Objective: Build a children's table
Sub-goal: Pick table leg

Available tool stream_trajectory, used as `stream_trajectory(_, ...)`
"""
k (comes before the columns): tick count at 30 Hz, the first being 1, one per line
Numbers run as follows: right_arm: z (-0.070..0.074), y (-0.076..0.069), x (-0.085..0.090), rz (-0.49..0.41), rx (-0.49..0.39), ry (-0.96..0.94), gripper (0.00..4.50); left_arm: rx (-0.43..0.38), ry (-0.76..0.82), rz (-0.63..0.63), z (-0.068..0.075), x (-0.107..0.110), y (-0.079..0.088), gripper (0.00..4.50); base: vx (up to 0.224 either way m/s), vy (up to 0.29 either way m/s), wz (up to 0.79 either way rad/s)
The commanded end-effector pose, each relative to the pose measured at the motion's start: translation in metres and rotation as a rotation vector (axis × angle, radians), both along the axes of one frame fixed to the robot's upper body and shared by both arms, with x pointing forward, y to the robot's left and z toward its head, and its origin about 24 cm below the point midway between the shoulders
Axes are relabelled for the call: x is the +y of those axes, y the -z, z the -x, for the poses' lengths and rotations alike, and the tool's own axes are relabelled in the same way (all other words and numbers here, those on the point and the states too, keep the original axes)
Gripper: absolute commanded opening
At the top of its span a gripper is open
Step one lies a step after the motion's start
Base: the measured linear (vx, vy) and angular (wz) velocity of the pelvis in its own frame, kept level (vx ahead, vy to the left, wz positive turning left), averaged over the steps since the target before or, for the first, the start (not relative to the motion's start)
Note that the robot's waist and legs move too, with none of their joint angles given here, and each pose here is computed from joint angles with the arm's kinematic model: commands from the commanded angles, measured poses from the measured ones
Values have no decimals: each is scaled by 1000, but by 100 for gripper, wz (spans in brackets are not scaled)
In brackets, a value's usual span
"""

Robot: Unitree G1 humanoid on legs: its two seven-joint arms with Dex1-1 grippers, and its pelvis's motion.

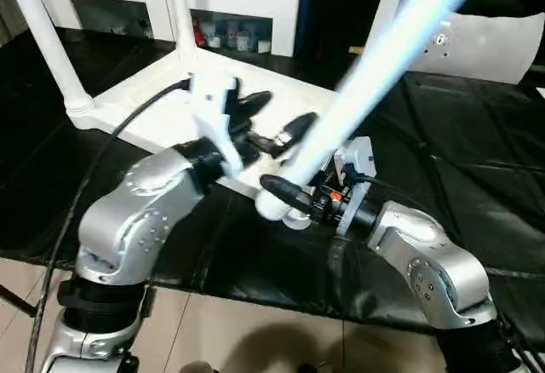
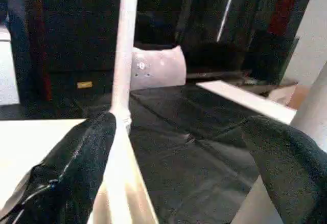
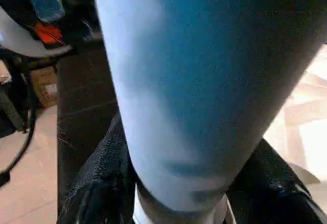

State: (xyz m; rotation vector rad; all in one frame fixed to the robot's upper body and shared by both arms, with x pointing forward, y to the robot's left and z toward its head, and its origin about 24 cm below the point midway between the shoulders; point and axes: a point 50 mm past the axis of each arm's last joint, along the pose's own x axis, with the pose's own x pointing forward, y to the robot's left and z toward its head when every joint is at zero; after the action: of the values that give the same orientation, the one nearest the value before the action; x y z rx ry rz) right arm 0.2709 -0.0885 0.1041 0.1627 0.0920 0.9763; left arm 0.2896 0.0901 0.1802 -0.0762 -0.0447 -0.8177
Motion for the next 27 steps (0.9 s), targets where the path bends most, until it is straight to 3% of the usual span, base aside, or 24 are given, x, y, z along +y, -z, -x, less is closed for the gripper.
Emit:
stream_trajectory(1,-3,-6,4,7,-34,-2,190,-16,20,-49,2,-11,2,450,0,0,0)
stream_trajectory(5,-2,-6,1,-4,-9,34,190,-31,-84,-26,-7,5,2,450,0,0,0)
stream_trajectory(9,-9,-4,-17,-38,58,234,190,-37,-249,19,-14,37,8,450,0,0,0)
stream_trajectory(11,-10,-3,-24,-29,64,289,190,-17,-315,-32,-17,50,17,450,0,0,0)
stream_trajectory(12,-10,-3,-31,1,82,355,190,22,-354,-148,-17,63,34,450,0,0,0)
stream_trajectory(13,-10,-3,-31,2,82,357,190,22,-355,-151,-17,63,34,450,0,0,0)
stream_trajectory(15,-9,-4,-37,7,95,418,190,42,-345,-256,-14,71,54,450,0,0,0)
stream_trajectory(17,-11,-3,-42,23,111,448,190,2,-307,-346,-14,71,64,450,0,0,0)
stream_trajectory(22,-16,-4,-55,59,69,472,190,-24,44,-498,-15,67,79,450,0,0,0)
stream_trajectory(27,-11,-10,-54,91,24,377,190,-48,229,-637,-28,69,85,411,0,0,0)
